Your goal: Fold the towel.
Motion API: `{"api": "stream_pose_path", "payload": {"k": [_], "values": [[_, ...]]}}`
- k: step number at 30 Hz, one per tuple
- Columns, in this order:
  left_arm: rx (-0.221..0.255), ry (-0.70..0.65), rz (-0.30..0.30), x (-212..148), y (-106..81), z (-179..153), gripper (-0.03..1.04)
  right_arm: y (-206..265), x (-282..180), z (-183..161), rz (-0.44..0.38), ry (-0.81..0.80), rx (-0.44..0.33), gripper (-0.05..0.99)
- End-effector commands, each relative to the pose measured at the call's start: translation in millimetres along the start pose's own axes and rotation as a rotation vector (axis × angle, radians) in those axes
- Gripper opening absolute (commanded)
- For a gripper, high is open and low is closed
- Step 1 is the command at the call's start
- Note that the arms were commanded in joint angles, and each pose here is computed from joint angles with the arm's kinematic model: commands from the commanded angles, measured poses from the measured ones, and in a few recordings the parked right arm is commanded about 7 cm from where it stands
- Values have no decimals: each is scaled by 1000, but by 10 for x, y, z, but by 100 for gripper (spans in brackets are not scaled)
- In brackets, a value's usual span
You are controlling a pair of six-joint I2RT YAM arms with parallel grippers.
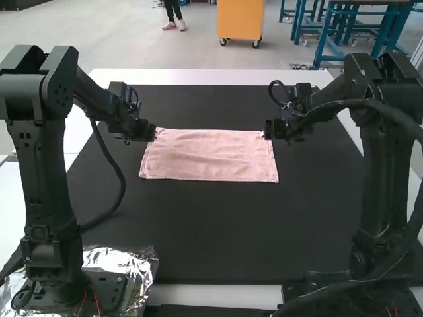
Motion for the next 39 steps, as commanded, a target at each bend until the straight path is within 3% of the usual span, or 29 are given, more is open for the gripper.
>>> {"api": "stream_pose_path", "payload": {"k": [1, 22, 23, 24, 25, 26, 27, 28, 29, 32, 39], "values": [[14, -24, 22, 24, 80, 144, 96, 51, 64, 123, -9, -24, -25, 91], [4, 42, 4, 451, 76, -11, 92, 40, 508, -132, -51, 106, -63, 90], [3, 48, 2, 455, 72, -26, 90, 27, 516, -144, -53, 110, -61, 88], [4, 60, -1, 458, 66, -49, 89, 18, 521, -166, -51, 117, -59, 77], [8, 65, -5, 455, 46, -62, 89, 14, 518, -184, -42, 126, -55, 53], [7, 73, -13, 461, 30, -88, 77, 26, 507, -208, -22, 142, -50, 22], [4, 76, -22, 464, 30, -103, 48, 44, 509, -227, -2, 152, -47, -3], [2, 74, -23, 476, 32, -114, 15, 53, 502, -228, 4, 156, -50, -2], [-2, 77, -33, 484, 28, -136, 1, 51, 499, -247, 4, 165, -49, -2], [-17, 68, -94, 474, -1, -177, 2, 48, 479, -265, 6, 177, -61, -2], [-21, -17, -101, 256, 92, 90, 2, 132, 259, 89, 30, 93, -59, -2]]}}
Point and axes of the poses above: each hand's point on the last joint's axis, 136 mm out from that joint toward the fingers, its own x axis out along the fingers, its own y axis along the line the jaws close on, z = x × y, the point moved 4 cm from there along -x, back along the fingers, and after that the axes turned 12 degrees about x, right-handed, at the moved point
